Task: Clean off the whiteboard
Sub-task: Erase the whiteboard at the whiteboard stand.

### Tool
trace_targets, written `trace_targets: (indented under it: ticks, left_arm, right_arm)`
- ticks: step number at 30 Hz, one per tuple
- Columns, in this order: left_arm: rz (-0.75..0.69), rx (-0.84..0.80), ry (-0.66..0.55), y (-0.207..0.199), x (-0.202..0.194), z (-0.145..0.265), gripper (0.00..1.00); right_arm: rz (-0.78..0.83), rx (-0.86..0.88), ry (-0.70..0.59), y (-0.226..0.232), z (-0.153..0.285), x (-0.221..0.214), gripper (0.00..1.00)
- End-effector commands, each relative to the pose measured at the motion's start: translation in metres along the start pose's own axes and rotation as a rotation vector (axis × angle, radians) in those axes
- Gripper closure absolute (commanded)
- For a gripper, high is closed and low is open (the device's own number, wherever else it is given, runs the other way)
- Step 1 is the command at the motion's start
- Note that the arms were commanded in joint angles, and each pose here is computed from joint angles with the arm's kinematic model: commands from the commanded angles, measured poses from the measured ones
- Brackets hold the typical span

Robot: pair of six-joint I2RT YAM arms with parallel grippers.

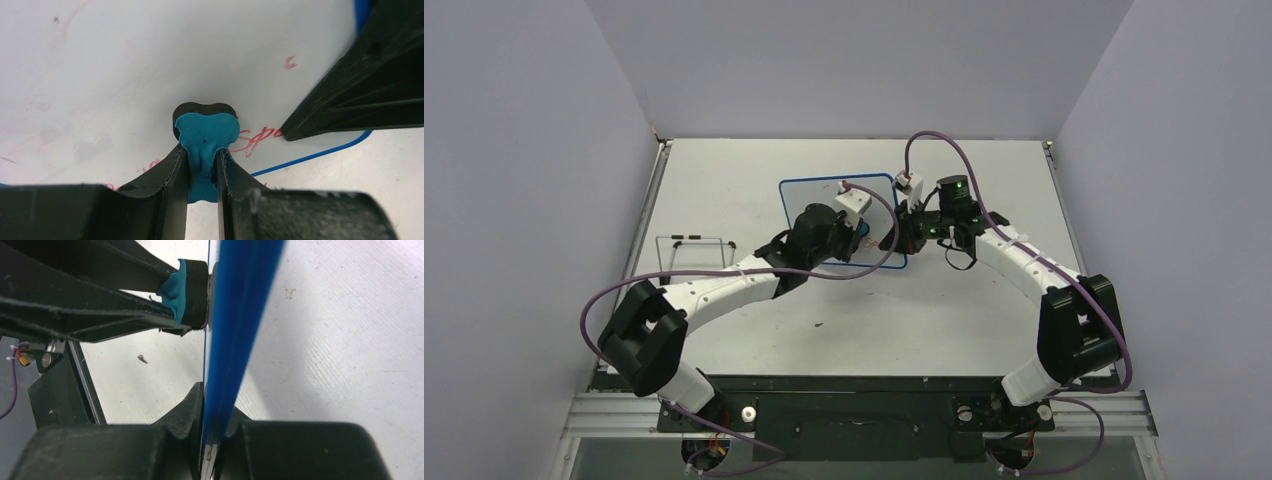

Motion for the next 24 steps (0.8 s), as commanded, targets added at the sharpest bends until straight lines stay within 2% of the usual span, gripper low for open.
trace_targets:
  ticks: [1,15,17,24]
  left_arm:
    - [-0.009,-0.117,-0.165,-0.036,0.057,-0.011,1.00]
    - [-0.037,-0.103,-0.177,-0.069,0.092,0.002,1.00]
    - [-0.039,-0.073,-0.159,-0.070,0.094,0.000,1.00]
    - [-0.068,0.092,0.034,-0.059,0.072,-0.012,1.00]
  right_arm:
    - [0.012,0.140,0.039,0.022,-0.006,-0.006,1.00]
    - [0.011,0.140,0.040,0.021,-0.007,-0.006,1.00]
    - [0.009,0.141,0.041,0.021,-0.007,-0.007,1.00]
    - [0.012,0.141,0.037,0.022,-0.006,-0.006,1.00]
Point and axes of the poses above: each gripper's point midway between its finger pads, its own z axis back along the fingers, its own y axis along the line the jaws close on, x = y × z, the point moved 9 cm from there along z, back along the fingers, and after that the axes turned 4 degrees about z, right-handed, at the moved point
